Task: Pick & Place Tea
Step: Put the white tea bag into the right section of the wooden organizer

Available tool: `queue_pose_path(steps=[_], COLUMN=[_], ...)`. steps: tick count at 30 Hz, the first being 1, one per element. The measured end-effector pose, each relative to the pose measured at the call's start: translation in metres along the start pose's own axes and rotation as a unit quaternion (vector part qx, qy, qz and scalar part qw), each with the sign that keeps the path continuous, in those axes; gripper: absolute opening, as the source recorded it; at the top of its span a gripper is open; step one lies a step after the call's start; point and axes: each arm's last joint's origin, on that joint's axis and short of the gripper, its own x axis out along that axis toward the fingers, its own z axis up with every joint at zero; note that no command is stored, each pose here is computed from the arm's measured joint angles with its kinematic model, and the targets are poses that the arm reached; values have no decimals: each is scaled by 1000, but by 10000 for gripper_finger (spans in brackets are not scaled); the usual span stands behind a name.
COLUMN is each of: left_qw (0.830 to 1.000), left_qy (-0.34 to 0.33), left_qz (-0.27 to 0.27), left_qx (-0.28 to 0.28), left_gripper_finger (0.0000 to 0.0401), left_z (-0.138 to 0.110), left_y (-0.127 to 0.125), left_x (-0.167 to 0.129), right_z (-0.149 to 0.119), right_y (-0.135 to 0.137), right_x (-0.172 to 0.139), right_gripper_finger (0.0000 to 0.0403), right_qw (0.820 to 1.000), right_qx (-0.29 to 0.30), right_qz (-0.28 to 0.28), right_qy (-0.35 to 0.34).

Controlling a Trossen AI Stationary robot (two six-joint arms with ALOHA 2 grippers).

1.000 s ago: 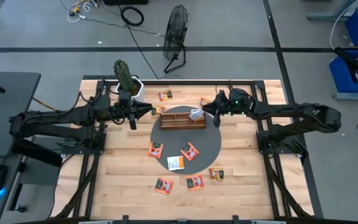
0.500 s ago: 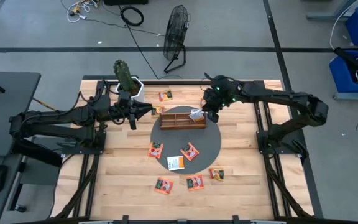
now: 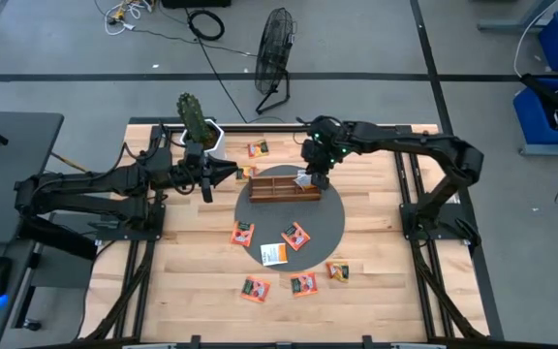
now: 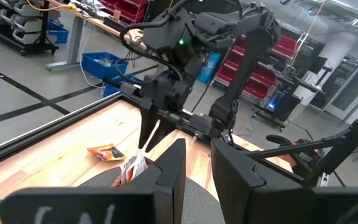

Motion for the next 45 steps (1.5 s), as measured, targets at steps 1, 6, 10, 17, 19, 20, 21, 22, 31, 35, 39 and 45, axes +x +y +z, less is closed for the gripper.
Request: queue_pose_path(steps=[1, 6, 10, 17, 19, 20, 21, 22, 31, 35, 39, 45], left_qw=[1000, 1000, 1000, 1000, 1000, 1000, 1000, 1000, 1000, 1000, 1000, 1000], left_qy=[0, 0, 0, 0, 0, 0, 0, 0, 0, 1, 1, 1], left_qz=[0, 0, 0, 0, 0, 0, 0, 0, 0, 1, 1, 1], left_qx=[0, 0, 0, 0, 0, 0, 0, 0, 0, 0, 0, 0], left_gripper_finger=[78, 78, 78, 78, 78, 78, 78, 78, 78, 78, 78, 78], left_z=[0, 0, 0, 0, 0, 0, 0, 0, 0, 0, 0, 0], left_y=[0, 0, 0, 0, 0, 0, 0, 0, 0, 0, 0, 0], left_x=[0, 0, 0, 0, 0, 0, 0, 0, 0, 0, 0, 0], right_z=[0, 1, 0, -1, -1, -1, -2, -3, -4, -4, -5, -5], right_y=[-1, 2, 2, 0, 0, 0, 0, 0, -1, -1, -1, 0], right_x=[2, 3, 4, 6, 6, 7, 8, 9, 17, 17, 17, 15], right_gripper_finger=[70, 88, 107, 115, 115, 115, 115, 115, 107, 80, 25, 4], right_qw=[1000, 1000, 999, 998, 998, 998, 998, 998, 997, 997, 997, 998], right_qx=[-4, -21, -30, -46, -53, -55, -55, -53, -60, -61, -62, -43], right_qz=[2, 4, 0, -23, -22, -21, -20, -17, -3, -2, -2, -2], right_qy=[6, 9, 13, 24, 25, 26, 30, 37, 45, 46, 47, 49])
